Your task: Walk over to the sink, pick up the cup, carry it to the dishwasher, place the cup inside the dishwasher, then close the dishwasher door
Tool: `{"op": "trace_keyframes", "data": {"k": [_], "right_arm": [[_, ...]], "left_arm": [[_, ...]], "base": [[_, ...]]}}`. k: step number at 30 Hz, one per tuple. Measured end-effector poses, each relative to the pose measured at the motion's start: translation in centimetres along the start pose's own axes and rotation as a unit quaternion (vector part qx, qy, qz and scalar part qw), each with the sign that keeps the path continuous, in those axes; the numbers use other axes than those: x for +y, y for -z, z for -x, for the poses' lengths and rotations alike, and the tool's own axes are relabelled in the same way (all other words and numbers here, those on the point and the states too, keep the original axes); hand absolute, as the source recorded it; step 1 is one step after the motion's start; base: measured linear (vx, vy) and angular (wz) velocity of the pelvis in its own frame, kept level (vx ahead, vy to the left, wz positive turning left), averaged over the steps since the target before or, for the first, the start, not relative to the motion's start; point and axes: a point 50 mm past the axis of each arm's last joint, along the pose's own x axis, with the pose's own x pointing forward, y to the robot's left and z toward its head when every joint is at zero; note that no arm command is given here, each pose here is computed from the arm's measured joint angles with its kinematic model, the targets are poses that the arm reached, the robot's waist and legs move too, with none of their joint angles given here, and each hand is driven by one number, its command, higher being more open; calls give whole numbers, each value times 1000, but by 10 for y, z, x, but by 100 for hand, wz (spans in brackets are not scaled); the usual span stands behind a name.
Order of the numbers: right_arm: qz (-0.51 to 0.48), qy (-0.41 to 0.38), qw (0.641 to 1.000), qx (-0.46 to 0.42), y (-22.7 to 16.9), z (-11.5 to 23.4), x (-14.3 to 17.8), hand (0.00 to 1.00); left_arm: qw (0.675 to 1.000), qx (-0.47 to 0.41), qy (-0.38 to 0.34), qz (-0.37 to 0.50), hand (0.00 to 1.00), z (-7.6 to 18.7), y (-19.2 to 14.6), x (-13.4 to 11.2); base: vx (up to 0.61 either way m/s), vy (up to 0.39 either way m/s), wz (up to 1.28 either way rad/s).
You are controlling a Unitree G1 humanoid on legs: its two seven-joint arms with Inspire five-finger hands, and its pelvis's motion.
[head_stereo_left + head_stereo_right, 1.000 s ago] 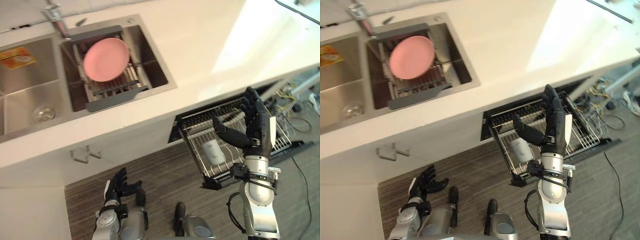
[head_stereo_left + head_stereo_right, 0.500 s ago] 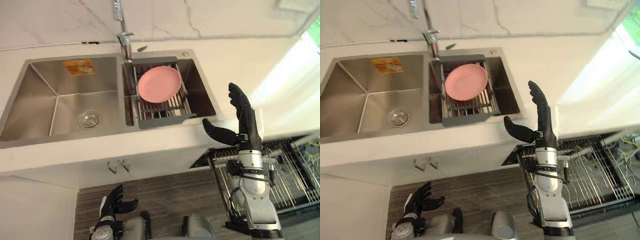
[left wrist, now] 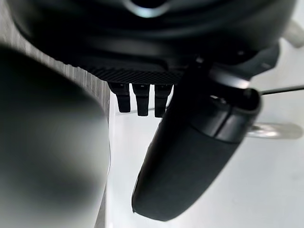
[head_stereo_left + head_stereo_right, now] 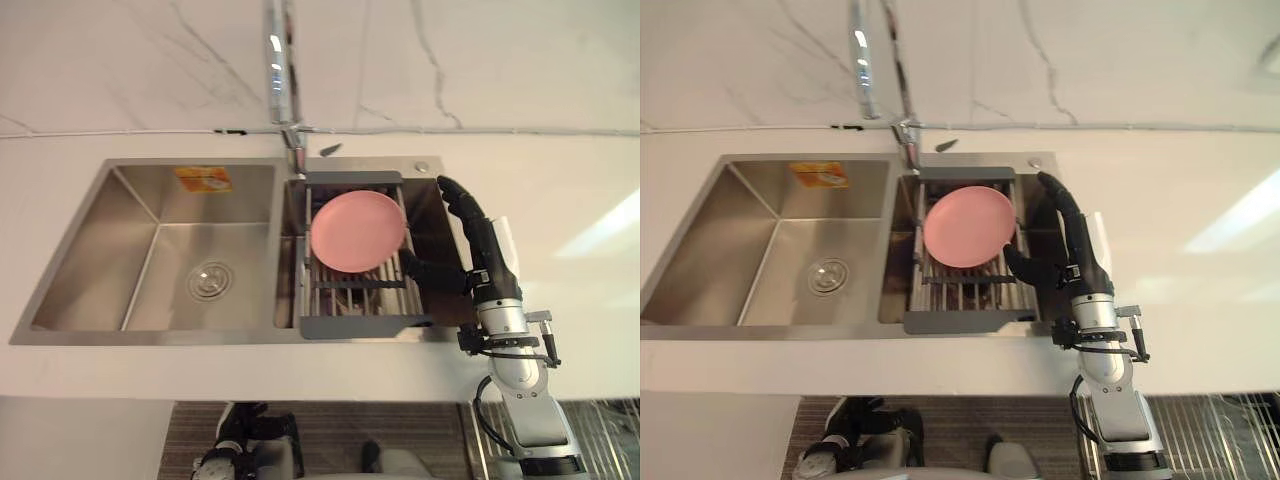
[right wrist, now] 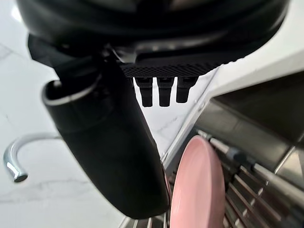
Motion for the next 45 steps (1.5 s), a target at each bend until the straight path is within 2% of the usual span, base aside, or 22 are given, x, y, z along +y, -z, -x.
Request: {"op": "trace_keyframes", "data": {"k": [3,7,9,19,30,38,45], "right_arm": [[-9,-15,1000,-14,-5,-3,8,90],[7,-23,1000,10,4,8,5,90],[51,-55,996,50,21,20,10,90],[71,-55,995,50,22,20,9,90],[162,-19,986,23,17,6,-19,90],[208,-42,977,27,26,-3,-26,90],[217,-91,971,48,41,-9,-14,90]], "left_arm": [[1000,4,-10,2,90,0,1,3],[999,1,-46,-9,90,1,5,7],[999,16,-51,-4,90,2,14,2],[998,21,-52,-3,90,2,15,3],[998,39,-55,11,90,4,23,0],[998,36,-55,11,90,4,22,0],[998,31,-56,17,90,5,22,0]], "base": [[-63,45,-23],[-95,-24,-12],[-25,-10,0],[0,0,0],[2,-2,2],[21,-15,7],[14,-11,3]]}}
